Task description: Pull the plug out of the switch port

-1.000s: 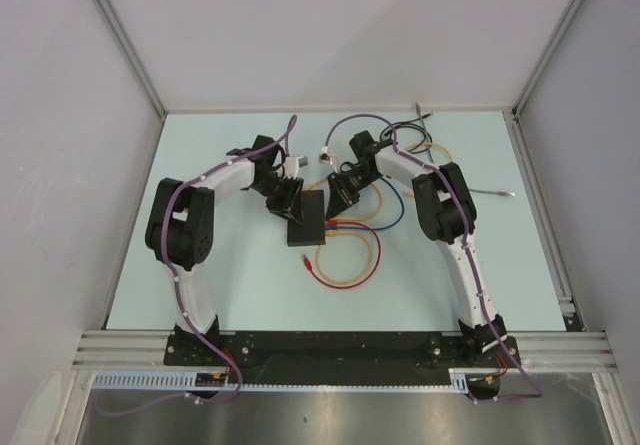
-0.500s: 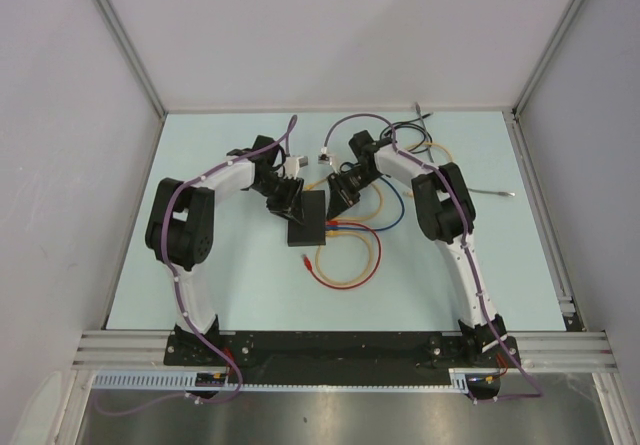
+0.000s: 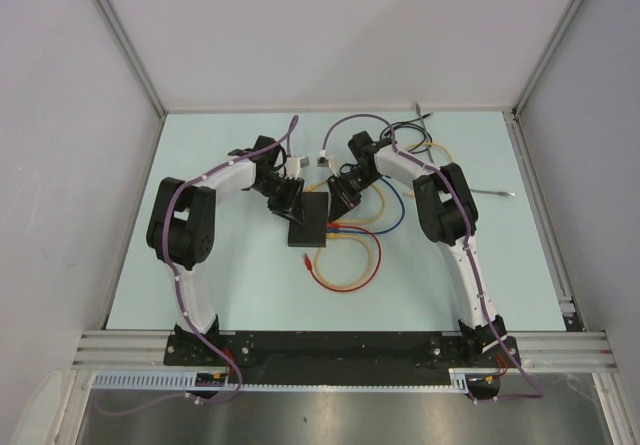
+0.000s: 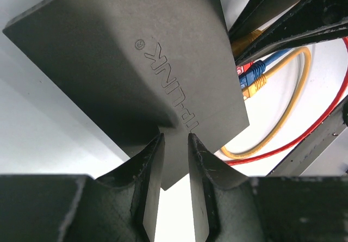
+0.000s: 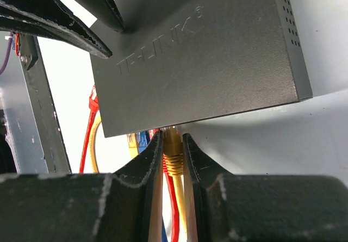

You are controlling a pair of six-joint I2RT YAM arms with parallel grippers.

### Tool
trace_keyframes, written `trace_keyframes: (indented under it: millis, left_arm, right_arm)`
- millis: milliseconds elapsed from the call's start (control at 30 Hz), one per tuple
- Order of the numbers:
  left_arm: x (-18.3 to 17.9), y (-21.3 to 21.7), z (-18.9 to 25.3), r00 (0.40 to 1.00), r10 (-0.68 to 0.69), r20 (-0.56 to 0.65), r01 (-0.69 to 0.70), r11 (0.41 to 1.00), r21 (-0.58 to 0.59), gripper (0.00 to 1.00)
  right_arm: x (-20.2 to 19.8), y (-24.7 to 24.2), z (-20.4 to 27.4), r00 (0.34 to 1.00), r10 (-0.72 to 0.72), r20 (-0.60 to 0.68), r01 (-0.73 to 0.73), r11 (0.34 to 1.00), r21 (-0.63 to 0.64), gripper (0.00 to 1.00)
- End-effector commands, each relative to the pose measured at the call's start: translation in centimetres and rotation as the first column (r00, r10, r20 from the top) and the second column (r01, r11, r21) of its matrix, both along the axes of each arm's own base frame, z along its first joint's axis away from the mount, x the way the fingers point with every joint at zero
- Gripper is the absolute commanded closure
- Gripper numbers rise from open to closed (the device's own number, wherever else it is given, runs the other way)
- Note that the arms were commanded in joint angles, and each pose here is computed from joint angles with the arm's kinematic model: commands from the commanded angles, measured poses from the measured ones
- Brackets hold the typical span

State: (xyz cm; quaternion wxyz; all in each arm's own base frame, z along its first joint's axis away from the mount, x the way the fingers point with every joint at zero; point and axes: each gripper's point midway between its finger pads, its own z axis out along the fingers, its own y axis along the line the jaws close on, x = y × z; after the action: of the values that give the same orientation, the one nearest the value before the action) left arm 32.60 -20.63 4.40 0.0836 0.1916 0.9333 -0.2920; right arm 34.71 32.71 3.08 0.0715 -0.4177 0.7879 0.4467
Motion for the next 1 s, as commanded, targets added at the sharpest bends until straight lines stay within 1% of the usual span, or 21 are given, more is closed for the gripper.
trace_keyframes:
  millis: [0,100,300,467,533,633,700,800,967]
  left_arm:
    - [-0.9,1.3,-3.2,0.999,-0.025,-0.029,0.028,0.994,0.104,0.68]
    - [-1.0,1.4,-3.3,0.999,-0.026,-0.029,0.029,0.994,0.107,0.68]
    - [-1.2,1.2,-3.3,0.999,-0.035,-0.029,0.038,0.993,0.107,0.68]
    - [-1.2,1.0,-3.3,0.999,-0.042,-0.026,0.045,0.993,0.107,0.68]
    - [-1.1,1.0,-3.2,0.999,-0.043,-0.022,0.045,0.993,0.108,0.68]
    - [-1.0,1.0,-3.2,0.999,-0.044,-0.018,0.046,0.993,0.108,0.68]
    - [-0.9,1.0,-3.1,0.999,-0.045,-0.015,0.047,0.993,0.109,0.68]
    - [-1.1,1.1,-3.1,0.999,-0.047,-0.013,0.049,0.993,0.111,0.68]
    - [-1.4,1.2,-3.1,0.999,-0.047,-0.019,0.049,0.993,0.109,0.68]
  right_arm:
    - [-0.5,-3.4,-3.8,1.000,0.008,0.018,-0.005,0.984,-0.178,1.00]
    - [-1.4,-3.5,-3.8,0.999,0.029,0.014,-0.026,0.983,-0.180,1.00]
    - [0.9,-3.7,-3.2,0.996,0.022,0.082,-0.007,0.983,-0.183,1.00]
    - [-2.3,-5.6,-4.3,0.998,0.058,0.019,-0.052,0.974,-0.221,1.00]
    - [-2.6,-5.8,-4.0,0.998,0.060,0.022,-0.053,0.974,-0.222,1.00]
    - [-1.2,-5.7,-3.0,0.999,0.030,0.045,-0.021,0.979,-0.204,1.00]
    - [0.7,-5.5,-2.1,0.997,-0.002,0.082,0.018,0.982,-0.187,1.00]
    - [2.3,-5.6,-1.5,0.993,-0.018,0.120,0.039,0.983,-0.181,1.00]
    - [2.0,-6.1,-1.9,0.992,-0.002,0.125,0.027,0.980,-0.196,1.00]
